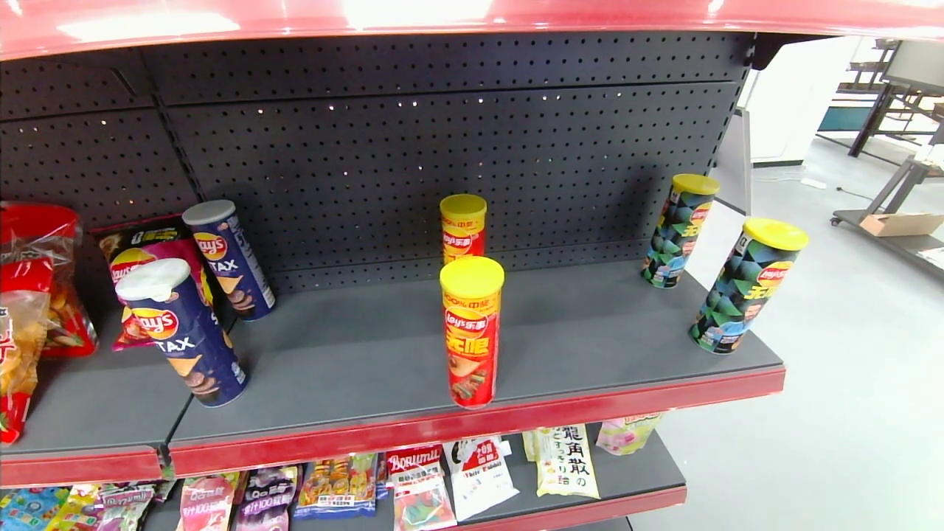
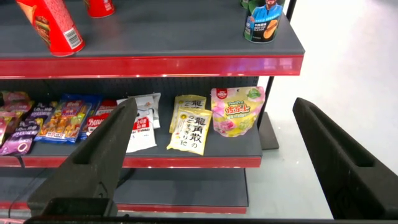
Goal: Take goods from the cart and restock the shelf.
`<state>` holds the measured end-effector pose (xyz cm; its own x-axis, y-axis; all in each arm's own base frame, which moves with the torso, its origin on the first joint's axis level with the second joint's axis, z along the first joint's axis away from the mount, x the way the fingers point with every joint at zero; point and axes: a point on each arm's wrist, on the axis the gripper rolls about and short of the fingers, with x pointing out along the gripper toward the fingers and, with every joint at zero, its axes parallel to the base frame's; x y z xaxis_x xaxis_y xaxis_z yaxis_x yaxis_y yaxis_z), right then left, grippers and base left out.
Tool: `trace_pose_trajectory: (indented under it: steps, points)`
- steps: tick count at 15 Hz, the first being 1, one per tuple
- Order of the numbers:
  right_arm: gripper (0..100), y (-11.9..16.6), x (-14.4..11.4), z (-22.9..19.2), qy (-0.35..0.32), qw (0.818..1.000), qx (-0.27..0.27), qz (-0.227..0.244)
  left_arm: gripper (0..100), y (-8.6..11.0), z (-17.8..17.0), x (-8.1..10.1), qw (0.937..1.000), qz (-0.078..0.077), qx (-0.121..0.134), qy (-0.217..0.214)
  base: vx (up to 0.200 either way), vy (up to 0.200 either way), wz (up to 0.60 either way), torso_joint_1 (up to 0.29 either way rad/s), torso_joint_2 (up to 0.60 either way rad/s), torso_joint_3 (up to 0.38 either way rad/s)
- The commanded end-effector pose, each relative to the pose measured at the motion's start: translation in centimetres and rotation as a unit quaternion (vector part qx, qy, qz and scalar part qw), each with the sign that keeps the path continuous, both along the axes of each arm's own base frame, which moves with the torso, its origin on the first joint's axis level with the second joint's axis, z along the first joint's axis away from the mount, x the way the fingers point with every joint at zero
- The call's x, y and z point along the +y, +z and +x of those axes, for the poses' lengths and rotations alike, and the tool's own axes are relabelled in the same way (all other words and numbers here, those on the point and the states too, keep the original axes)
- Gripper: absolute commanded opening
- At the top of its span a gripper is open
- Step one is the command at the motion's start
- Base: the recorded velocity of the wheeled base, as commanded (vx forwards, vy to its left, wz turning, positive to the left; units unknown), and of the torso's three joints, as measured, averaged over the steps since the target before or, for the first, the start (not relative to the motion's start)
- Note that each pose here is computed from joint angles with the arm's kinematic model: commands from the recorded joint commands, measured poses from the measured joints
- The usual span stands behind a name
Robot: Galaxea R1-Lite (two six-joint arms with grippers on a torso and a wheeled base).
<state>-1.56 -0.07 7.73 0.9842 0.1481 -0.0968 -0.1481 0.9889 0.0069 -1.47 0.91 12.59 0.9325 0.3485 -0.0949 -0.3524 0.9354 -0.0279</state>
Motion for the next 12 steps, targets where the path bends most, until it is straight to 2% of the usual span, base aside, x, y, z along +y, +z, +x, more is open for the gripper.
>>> trace_pose_trajectory:
  steps: [1,3,4,5,10,12]
  points:
    - [100,0.0,0.0,0.0,0.0,1.0,0.0,0.0,100,-0.7,0.3,0.0,0.9997,-0.003,0.018,0.018,0.0,0.0,0.0,0.0,0.0,0.0]
    - [100,0.0,0.0,0.0,0.0,1.0,0.0,-0.001,100,-0.8,0.0,-0.1,1.0,-0.006,0.004,-0.006,0.0,0.0,0.0,0.0,0.0,0.0]
    - [100,0.0,0.0,0.0,0.0,1.0,0.0,-0.001,100,-0.8,-0.5,-0.3,0.9985,-0.009,-0.018,-0.052,0.0,0.0,0.0,0.0,0.0,0.0]
    - [100,0.0,0.0,0.0,0.0,1.0,0.0,0.0,100,-0.9,-0.7,-0.4,0.9971,-0.009,-0.027,-0.07,0.0,0.0,0.0,0.0,0.0,0.0]
    - [100,0.0,0.0,0.0,0.001,1.0,0.0,-0.001,100,-0.9,-0.7,-0.4,0.9957,-0.011,-0.03,-0.087,0.0,0.0,0.0,0.0,0.0,0.0]
    - [100,0.0,0.0,0.0,0.002,1.0,0.0,-0.004,100,-0.9,-0.7,-0.6,0.9932,-0.012,-0.03,-0.112,0.0,0.0,0.0,0.0,0.0,0.0]
